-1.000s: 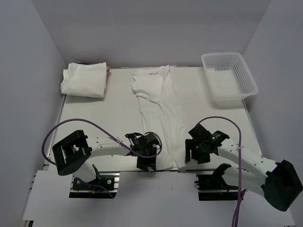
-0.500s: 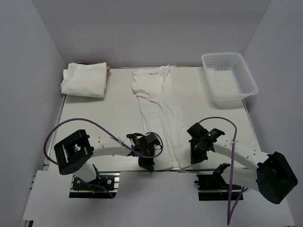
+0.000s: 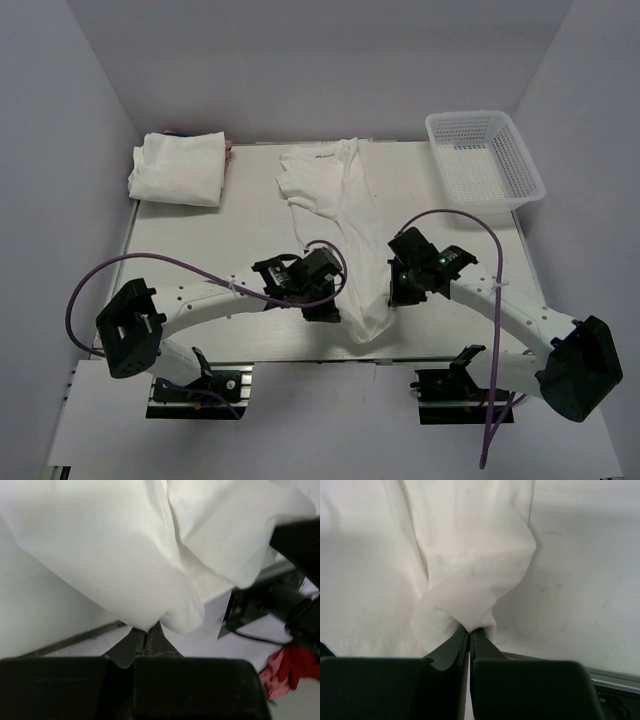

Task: Fold and stack the t-shirts
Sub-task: Grab the bottom of the folded rectangular tshirt with both arms, then fold the folded rectangular tshirt in 1/3 of the way, then grab one side of the 2/3 rectangular tshirt with both arms, then fold the long partially folded tshirt into a neat square, then smooth out wrinkles on the folded tshirt

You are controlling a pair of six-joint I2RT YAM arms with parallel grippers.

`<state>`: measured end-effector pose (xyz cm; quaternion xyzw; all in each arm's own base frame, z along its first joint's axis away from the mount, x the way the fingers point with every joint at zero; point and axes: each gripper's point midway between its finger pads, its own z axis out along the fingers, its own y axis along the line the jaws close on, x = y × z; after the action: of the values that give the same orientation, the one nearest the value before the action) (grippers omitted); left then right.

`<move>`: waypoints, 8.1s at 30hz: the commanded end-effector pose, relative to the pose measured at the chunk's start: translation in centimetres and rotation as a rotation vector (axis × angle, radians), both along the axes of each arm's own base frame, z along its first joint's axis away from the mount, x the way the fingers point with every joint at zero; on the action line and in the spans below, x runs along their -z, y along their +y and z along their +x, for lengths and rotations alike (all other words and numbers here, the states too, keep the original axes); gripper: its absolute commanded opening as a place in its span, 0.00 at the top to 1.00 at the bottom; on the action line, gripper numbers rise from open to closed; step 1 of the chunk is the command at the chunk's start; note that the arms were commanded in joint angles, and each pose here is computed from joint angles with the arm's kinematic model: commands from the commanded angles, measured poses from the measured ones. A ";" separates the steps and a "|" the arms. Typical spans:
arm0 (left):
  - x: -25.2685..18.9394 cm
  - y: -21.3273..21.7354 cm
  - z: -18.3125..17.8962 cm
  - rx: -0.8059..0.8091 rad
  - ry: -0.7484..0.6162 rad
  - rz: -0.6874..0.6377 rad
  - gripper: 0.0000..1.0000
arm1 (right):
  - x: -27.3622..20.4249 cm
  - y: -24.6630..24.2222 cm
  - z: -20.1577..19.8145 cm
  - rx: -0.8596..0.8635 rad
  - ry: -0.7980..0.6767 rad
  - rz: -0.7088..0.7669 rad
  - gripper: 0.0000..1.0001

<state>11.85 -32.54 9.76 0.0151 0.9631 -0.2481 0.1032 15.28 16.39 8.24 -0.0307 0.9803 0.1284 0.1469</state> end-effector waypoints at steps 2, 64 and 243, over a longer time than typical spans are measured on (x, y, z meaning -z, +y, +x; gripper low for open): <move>-1.8 1.7 5.3 -0.191 -0.101 0.009 1.00 | -3.6 0.9 5.5 0.049 -0.170 -0.027 1.00; -0.1 5.9 17.2 -0.154 -0.159 -0.164 0.00 | -1.9 12.3 30.9 -0.172 -0.360 0.198 0.10; 3.9 7.0 23.0 -0.099 -0.100 -0.129 0.00 | 5.3 6.6 17.8 -0.092 -0.063 0.366 0.10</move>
<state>39.57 -26.18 5.54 -0.0347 0.9246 -0.3173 0.2078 38.32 24.97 5.19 -0.0288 0.9097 0.3392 0.2379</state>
